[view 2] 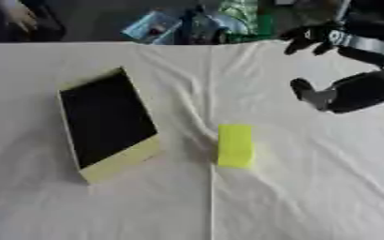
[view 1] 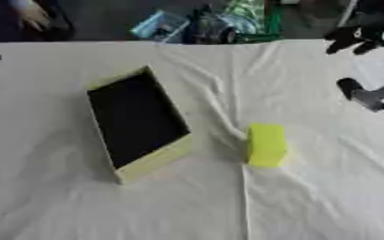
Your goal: Pick up objects on the table and place them in the box.
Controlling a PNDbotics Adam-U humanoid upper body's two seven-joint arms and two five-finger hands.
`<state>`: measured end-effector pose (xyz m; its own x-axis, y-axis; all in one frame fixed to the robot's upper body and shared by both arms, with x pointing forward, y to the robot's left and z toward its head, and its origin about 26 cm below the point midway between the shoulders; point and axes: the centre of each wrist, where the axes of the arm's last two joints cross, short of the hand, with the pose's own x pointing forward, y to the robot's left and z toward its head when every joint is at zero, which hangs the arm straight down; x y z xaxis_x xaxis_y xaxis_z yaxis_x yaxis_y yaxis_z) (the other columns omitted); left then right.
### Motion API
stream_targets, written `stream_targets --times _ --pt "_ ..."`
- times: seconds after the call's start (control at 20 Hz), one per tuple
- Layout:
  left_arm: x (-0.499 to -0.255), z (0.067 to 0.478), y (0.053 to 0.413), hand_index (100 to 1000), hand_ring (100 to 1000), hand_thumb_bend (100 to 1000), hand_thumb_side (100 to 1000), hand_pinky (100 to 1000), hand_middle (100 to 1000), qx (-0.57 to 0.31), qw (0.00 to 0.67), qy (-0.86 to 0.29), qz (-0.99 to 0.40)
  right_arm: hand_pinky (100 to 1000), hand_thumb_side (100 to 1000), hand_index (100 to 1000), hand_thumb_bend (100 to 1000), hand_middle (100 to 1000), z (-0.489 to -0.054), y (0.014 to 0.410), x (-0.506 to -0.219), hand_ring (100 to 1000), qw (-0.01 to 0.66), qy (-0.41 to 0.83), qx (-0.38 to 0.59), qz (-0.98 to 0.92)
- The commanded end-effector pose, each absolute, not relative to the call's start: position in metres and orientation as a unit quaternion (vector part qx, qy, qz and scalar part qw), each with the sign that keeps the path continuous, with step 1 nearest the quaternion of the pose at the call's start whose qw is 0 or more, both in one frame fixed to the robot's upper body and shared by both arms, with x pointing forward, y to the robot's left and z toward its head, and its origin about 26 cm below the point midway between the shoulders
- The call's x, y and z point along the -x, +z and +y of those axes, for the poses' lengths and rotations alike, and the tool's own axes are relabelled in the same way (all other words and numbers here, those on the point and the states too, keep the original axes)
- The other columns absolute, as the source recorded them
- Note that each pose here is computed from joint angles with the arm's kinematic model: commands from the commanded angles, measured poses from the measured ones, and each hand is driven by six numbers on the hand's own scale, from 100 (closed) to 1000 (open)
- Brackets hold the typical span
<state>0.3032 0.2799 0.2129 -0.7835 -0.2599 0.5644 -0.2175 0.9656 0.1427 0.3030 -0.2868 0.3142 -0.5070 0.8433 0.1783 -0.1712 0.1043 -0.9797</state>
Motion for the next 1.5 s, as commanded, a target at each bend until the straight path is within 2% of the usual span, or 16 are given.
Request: stream_targets --times 0.05,0.5,0.55,0.6,0.65,0.95,1.05,1.2,1.5 --pt "-0.301 0.281 0.223 673 690 100 635 508 676 -0.128 0.287 -0.044 -0.948 883 288 1000 100 836 -0.286 0.325 -0.295 936 0.408 0.608 0.298 -0.613" --pt "-0.301 0.28 0.223 673 690 100 639 508 677 -0.128 0.287 -0.044 -0.948 883 287 1000 100 843 -0.286 0.322 -0.295 935 0.416 0.603 0.293 -0.615" --pt "-0.301 0.28 0.223 673 690 100 645 508 677 -0.128 0.287 -0.044 -0.948 884 323 1000 100 847 -0.286 0.322 -0.295 936 0.416 0.603 0.293 -0.614" --pt "-0.301 0.28 0.223 673 690 100 641 508 677 -0.128 0.287 -0.044 -0.948 884 323 1000 100 847 -0.285 0.322 -0.295 936 0.415 0.604 0.295 -0.614" --pt "-0.301 0.28 0.223 673 690 100 646 508 677 -0.128 0.287 -0.045 -0.948 885 440 1000 100 842 -0.285 0.322 -0.295 935 0.411 0.605 0.297 -0.614" --pt "-0.302 0.28 0.223 674 690 100 641 509 677 -0.126 0.287 -0.045 -0.949 883 421 948 100 824 -0.281 0.32 -0.296 932 0.394 0.618 0.305 -0.609" --pt "-0.302 0.28 0.223 674 690 100 640 509 677 -0.126 0.287 -0.045 -0.949 882 400 957 100 825 -0.279 0.318 -0.296 932 0.394 0.62 0.304 -0.607" --pt "-0.302 0.28 0.223 674 690 100 640 509 677 -0.125 0.287 -0.045 -0.949 882 450 997 100 830 -0.276 0.314 -0.297 934 0.399 0.624 0.294 -0.604" --pt "-0.302 0.279 0.223 674 690 100 638 509 677 -0.124 0.287 -0.045 -0.949 880 539 1000 100 830 -0.265 0.304 -0.3 937 0.399 0.642 0.275 -0.594"
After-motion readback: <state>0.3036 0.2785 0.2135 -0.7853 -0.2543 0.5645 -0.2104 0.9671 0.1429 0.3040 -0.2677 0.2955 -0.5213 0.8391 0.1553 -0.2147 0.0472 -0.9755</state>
